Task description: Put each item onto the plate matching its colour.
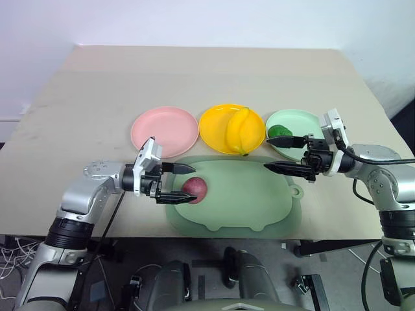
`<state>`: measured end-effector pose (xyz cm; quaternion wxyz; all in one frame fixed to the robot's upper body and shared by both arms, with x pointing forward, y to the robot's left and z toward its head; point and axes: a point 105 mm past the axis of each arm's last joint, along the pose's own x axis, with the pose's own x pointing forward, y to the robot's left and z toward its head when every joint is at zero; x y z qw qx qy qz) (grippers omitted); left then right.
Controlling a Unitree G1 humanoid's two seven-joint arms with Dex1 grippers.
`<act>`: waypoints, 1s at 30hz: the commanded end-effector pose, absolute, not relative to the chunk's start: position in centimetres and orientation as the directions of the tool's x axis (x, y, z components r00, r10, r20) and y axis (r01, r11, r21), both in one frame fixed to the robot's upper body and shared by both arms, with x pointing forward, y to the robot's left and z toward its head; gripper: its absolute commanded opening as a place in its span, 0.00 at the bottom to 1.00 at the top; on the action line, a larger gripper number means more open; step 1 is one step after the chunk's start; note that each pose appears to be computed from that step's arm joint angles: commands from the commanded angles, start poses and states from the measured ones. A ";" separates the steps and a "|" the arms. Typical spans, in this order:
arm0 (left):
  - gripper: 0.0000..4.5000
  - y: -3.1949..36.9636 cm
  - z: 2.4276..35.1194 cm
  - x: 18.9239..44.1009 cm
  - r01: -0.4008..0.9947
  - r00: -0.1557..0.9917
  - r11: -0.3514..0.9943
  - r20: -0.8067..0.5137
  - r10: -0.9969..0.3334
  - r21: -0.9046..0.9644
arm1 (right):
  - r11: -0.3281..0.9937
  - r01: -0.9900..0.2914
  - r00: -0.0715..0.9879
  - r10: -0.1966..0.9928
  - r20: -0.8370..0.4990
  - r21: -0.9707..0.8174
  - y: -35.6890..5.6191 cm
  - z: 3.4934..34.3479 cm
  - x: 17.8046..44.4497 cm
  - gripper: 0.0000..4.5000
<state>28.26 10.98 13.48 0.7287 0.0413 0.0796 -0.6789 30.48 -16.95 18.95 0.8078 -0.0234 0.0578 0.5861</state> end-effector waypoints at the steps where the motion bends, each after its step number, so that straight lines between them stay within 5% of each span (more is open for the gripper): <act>1: 1.00 10.4 13.2 28.6 0.995 0.096 0.090 -0.180 -0.979 0.042 | 0.311 -0.949 0.313 0.947 -0.076 -0.045 -17.0 21.1 30.5 0.99; 7: 1.00 10.3 11.8 28.6 0.997 0.074 0.070 -0.224 -0.972 0.029 | 0.305 -0.951 0.309 0.949 -0.067 -0.057 -16.7 21.9 30.5 0.99; 13: 0.68 10.7 11.4 28.2 0.998 0.052 0.045 -0.244 -0.968 0.033 | 0.311 -0.948 0.316 0.946 -0.076 -0.068 -17.1 21.8 30.5 1.00; 22: 0.67 11.6 13.4 29.7 0.991 0.127 0.113 -0.215 -0.968 0.076 | 0.207 -0.973 0.221 0.964 -0.147 -0.104 -18.5 20.8 28.8 1.00; 30: 0.67 13.9 18.6 33.1 0.959 0.272 0.259 -0.117 -0.955 0.118 | 0.164 -0.979 0.189 0.952 -0.239 -0.123 -19.9 19.5 28.7 1.00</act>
